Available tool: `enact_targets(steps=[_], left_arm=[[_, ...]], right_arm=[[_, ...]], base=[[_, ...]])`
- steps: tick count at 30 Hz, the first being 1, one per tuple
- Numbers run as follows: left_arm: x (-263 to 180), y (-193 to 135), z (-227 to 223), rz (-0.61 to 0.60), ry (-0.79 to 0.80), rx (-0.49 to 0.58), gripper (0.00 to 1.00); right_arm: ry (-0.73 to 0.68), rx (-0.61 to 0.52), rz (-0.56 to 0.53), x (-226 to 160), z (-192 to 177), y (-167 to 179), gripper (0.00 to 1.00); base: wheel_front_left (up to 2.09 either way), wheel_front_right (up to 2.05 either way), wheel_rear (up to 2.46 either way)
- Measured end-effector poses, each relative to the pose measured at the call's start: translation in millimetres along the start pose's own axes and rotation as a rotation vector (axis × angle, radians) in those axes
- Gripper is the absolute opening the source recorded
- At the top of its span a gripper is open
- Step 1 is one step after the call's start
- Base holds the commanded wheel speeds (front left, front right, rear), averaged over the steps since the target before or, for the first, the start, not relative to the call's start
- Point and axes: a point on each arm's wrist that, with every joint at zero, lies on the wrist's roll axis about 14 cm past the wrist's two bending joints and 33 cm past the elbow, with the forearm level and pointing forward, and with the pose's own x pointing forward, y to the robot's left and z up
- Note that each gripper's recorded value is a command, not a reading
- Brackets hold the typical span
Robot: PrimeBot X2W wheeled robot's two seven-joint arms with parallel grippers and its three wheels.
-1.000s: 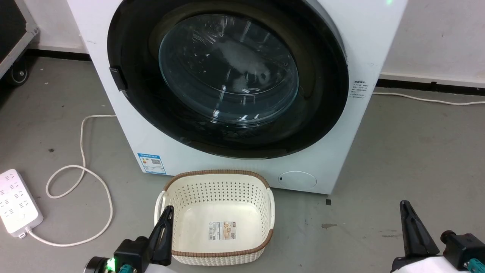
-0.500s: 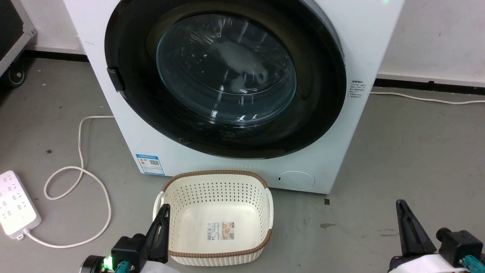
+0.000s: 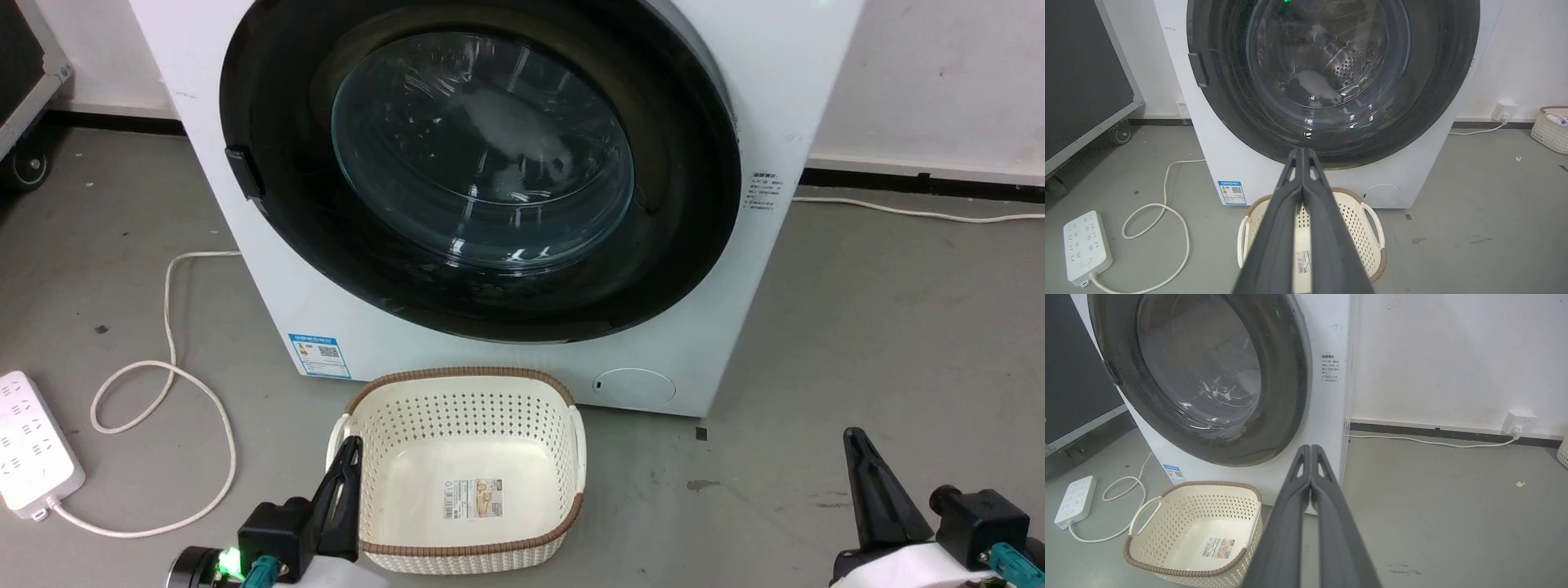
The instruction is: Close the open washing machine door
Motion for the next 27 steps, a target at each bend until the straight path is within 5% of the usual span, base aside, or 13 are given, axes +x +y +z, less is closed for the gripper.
enact_targets(steps=[27], left_arm=[[5.0, 4.4, 3.7, 0.022, 0.019, 0.015, 0.00]], right_arm=[[0.020, -0.031, 0.014, 1.8, 4.4, 4.1, 0.00]], base=[[0.00, 0.00, 0.00]])
